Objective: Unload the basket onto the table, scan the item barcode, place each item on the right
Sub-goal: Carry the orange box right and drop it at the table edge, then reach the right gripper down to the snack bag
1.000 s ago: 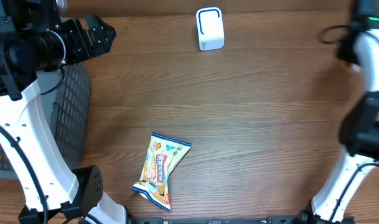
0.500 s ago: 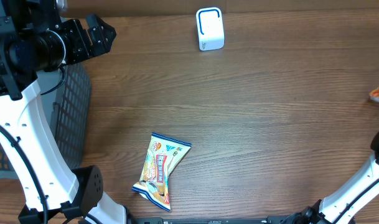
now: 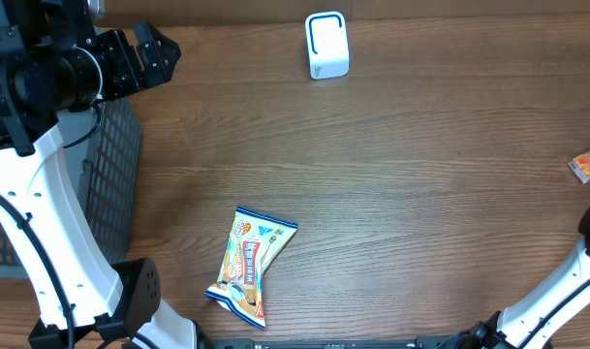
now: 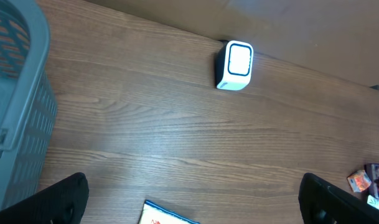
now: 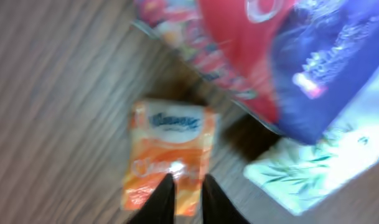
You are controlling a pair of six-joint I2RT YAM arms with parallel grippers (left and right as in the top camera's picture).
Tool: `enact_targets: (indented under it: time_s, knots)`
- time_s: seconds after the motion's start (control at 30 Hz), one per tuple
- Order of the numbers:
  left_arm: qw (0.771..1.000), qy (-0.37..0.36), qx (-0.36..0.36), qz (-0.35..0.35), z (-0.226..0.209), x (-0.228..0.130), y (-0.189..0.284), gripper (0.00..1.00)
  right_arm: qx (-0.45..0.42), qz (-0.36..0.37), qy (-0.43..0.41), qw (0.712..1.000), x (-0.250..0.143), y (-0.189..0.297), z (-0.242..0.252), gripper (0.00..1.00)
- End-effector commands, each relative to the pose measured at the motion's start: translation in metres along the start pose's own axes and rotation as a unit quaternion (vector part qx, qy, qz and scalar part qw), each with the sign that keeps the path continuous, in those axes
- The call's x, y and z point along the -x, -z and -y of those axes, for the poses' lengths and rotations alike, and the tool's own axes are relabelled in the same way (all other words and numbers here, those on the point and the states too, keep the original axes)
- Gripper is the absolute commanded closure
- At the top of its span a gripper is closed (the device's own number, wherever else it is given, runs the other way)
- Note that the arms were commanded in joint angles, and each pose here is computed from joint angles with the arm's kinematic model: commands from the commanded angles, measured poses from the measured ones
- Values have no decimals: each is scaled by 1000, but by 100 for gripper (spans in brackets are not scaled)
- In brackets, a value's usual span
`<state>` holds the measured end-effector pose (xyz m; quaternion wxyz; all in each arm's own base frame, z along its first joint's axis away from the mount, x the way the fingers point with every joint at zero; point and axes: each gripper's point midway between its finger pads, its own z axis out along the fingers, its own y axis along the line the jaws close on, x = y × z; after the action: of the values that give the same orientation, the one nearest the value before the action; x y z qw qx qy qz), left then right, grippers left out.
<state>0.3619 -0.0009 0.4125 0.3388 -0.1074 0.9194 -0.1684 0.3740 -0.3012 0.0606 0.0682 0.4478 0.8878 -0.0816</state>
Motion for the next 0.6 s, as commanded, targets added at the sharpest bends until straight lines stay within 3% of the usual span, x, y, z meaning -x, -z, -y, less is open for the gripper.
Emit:
enact_targets:
  time_s: [0.0,0.03,0.1,0.2,0.27,0.37,0.57]
  knots:
    - [1000,-5,-5,8,2,2,5,0,163,3,44,986,3,37,-56,84]
    - [1000,-5,-5,8,2,2,5,0,257,-16,70,964,-8,58,-95,78]
    - [1000,-5,-5,8,2,2,5,0,346,-52,94,932,-32,81,-138,69]
    - [1000,-5,-5,8,2,2,5,0,415,-93,160,891,-73,106,-181,59]
    - [1000,-5,-5,8,2,2,5,0,429,-132,201,871,-110,118,-202,42]
    - [1000,-6,-6,7,2,2,5,0,414,-187,257,853,-166,128,-225,27]
    - [1000,-5,-5,8,2,2,5,0,362,-288,383,799,-295,142,-258,26]
